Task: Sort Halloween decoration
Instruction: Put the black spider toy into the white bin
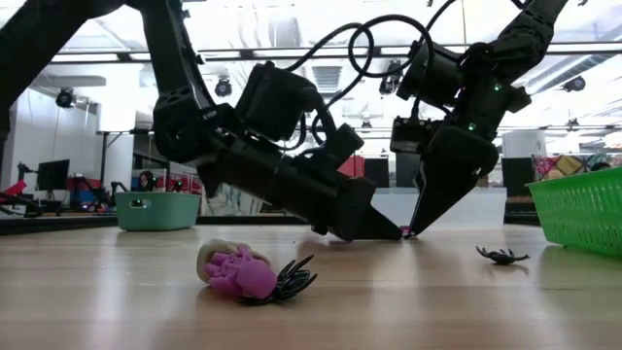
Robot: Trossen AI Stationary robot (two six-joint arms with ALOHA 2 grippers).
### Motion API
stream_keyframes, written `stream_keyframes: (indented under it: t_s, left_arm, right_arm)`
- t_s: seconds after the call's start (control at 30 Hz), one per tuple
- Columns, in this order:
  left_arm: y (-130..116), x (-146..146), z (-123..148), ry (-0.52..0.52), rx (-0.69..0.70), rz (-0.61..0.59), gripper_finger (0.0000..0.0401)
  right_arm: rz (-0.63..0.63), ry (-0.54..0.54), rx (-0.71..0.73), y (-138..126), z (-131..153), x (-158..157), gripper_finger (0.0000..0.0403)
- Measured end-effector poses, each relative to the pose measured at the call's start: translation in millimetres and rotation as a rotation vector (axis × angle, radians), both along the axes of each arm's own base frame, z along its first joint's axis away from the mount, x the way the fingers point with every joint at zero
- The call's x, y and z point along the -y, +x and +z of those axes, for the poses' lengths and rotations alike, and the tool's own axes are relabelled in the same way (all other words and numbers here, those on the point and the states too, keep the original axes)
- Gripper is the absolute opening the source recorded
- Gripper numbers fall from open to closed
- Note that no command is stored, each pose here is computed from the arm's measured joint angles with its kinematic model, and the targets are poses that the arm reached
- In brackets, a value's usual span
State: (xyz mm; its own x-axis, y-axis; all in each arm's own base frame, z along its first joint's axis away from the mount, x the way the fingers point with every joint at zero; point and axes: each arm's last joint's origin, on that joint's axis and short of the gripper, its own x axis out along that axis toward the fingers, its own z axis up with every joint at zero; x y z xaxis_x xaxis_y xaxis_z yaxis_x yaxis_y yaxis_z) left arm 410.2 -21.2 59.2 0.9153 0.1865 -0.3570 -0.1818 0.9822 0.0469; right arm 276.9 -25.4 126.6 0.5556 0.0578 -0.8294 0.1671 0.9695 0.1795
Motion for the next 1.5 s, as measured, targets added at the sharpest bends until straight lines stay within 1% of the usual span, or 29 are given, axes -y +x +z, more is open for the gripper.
stream_keyframes:
  t_s: [0.13,0.27,0.43,0.77,0.9,1.27,1.4,1.5]
  left_arm:
    - [0,-1,-2,-0.015,-0.003,0.008,0.0038]
    - [0,-1,-3,-0.018,-0.009,0.009,0.0038]
    - [-1,-1,-3,-0.019,-0.014,0.010,0.0038]
    - [-1,-2,-4,-0.018,-0.018,0.011,0.0038]
    - [-1,-2,-4,-0.018,-0.018,0.011,0.0038]
    - [-1,0,-1,-0.033,-0.016,0.016,0.0038]
    - [-4,0,4,-0.032,-0.021,0.015,0.0038]
    - [-10,0,10,-0.031,-0.034,0.015,0.0038]
  right_arm:
    - [-0.028,0.014,-0.006,3,-7,2,0.0158]
    - [-0.027,0.032,-0.021,5,-14,3,0.0152]
    - [-0.027,0.033,-0.007,5,-12,4,0.0140]
    - [-0.013,0.034,0.009,5,-8,4,0.0100]
    - [0.001,0.057,0.017,6,-7,3,0.0078]
    - [-0.011,0.058,0.017,6,-7,4,0.0014]
    - [-0.015,0.060,0.018,6,-7,4,0.0009]
    - [-0.015,0.060,0.018,6,-7,4,0.0009]
